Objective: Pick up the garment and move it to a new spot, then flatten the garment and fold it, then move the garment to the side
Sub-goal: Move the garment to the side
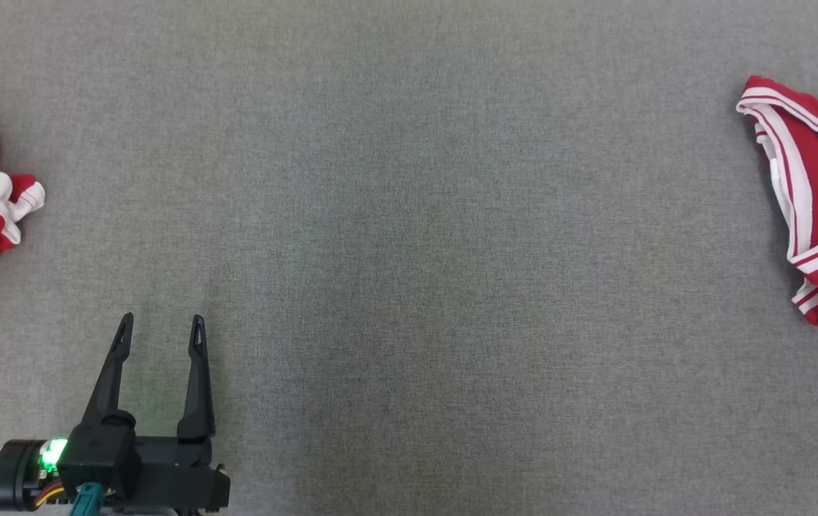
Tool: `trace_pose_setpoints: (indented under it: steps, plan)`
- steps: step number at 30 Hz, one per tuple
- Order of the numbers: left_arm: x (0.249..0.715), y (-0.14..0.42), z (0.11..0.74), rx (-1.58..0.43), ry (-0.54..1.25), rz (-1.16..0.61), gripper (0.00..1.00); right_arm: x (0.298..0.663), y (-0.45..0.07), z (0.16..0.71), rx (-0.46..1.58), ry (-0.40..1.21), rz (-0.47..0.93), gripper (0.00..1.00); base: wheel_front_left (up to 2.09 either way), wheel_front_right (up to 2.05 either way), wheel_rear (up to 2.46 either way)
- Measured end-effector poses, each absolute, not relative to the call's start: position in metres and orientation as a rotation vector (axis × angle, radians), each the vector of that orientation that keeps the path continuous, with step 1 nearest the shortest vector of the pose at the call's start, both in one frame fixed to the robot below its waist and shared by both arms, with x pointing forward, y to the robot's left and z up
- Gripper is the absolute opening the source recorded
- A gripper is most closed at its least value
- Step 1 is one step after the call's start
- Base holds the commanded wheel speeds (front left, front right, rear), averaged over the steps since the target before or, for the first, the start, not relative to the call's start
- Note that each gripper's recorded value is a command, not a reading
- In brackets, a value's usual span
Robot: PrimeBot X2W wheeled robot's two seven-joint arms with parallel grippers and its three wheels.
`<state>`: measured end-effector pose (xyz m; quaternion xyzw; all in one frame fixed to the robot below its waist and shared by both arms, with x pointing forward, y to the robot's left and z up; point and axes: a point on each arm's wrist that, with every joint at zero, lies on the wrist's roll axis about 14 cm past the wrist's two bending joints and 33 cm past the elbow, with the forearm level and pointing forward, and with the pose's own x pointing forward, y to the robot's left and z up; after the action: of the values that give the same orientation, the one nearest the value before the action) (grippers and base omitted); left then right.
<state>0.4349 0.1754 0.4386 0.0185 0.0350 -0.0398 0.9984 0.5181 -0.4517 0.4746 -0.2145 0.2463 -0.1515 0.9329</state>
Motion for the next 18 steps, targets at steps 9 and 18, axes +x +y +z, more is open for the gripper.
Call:
trace_pose_setpoints:
  steps: [9, 18]
  plan:
    - [0.42, 0.182, 0.451, 0.035, 0.052, -0.052, 1.0, 0.539, -0.399, 0.518, -0.387, 0.253, -0.202, 1.0, 0.0, 0.0, 0.0]
    - [0.399, 0.181, 0.467, 0.022, 0.022, -0.043, 1.0, 0.517, -0.331, 0.551, -0.255, 0.006, -0.09, 1.0, 0.0, 0.0, 0.0]
